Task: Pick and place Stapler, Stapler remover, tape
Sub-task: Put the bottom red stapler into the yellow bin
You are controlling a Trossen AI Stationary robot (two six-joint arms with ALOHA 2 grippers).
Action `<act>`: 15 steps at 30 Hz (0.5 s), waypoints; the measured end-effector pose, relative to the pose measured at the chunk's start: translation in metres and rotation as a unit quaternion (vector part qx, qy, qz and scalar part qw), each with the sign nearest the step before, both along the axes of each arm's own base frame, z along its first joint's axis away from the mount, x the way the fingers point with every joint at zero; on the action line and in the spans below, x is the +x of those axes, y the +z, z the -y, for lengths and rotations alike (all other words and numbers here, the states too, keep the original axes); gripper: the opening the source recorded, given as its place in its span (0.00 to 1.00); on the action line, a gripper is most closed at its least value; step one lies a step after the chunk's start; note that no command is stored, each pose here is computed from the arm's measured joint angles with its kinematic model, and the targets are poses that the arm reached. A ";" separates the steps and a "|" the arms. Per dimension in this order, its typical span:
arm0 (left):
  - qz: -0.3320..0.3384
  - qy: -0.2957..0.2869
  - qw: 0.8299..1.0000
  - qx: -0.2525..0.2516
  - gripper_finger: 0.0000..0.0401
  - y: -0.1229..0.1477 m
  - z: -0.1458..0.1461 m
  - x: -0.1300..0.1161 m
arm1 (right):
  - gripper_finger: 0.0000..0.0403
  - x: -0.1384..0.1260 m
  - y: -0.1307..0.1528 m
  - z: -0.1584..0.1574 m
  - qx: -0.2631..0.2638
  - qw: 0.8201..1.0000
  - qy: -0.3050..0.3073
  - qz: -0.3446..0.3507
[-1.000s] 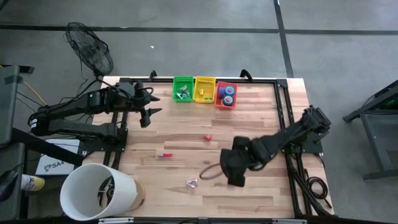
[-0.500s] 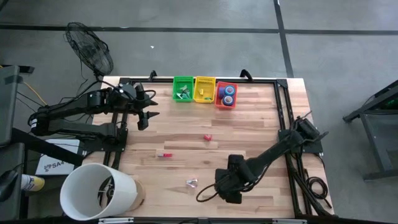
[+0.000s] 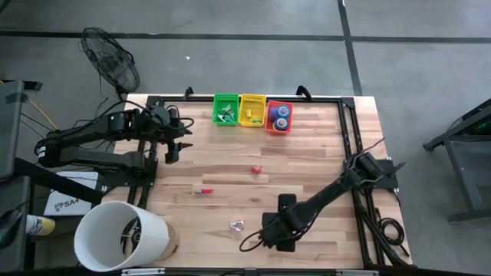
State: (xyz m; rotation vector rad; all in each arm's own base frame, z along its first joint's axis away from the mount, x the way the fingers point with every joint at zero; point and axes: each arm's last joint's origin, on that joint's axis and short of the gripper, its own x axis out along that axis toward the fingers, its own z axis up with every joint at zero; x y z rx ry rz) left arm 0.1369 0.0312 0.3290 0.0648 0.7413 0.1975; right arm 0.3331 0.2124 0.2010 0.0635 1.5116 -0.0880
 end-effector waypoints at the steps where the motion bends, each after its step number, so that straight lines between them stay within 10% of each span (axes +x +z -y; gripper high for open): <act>1: 0.000 -0.004 1.000 0.002 0.50 0.000 0.000 0.000 | 0.67 0.001 -0.002 0.000 -0.003 1.000 0.001 0.000; 15: -0.003 -0.021 1.000 0.012 0.50 0.000 0.000 0.000 | 0.67 0.004 -0.030 -0.008 -0.006 0.999 0.004 -0.040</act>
